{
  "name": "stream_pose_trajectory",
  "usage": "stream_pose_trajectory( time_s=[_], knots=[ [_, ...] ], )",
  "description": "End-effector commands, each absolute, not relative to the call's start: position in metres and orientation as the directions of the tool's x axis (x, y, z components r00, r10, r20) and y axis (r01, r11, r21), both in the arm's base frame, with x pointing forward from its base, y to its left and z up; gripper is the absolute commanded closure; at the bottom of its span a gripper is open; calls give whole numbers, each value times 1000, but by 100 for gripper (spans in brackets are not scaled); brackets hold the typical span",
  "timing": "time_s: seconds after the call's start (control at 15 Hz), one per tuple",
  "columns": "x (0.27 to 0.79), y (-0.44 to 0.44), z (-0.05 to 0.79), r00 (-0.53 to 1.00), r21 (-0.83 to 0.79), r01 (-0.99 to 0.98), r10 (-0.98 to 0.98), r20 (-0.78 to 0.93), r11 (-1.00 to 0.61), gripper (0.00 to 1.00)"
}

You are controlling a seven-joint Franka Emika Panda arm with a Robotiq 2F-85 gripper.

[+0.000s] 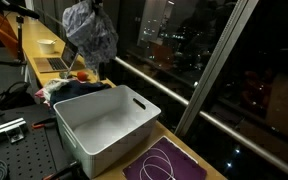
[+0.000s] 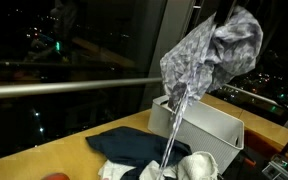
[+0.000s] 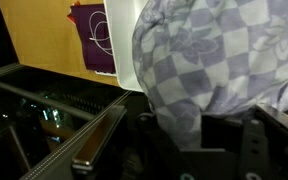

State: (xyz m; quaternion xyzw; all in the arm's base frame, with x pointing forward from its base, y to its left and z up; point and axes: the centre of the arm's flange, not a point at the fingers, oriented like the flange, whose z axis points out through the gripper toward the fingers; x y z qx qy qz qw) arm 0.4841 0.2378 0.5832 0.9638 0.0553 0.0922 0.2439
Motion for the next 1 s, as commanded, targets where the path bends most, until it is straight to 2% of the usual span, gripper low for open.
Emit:
stream_pose_trajectory(
  time_s=[0.0,0.27,0.6,0.93],
  knots=[
    [510,185,621,977,492,10,113,180,-871,100],
    [520,116,634,980,476,-55,44,194,-878,100],
    [507,49,673,974,468,-129,-23,225,-874,100],
    [503,65,633,971,441,-98,12,240,-892,100]
  ],
)
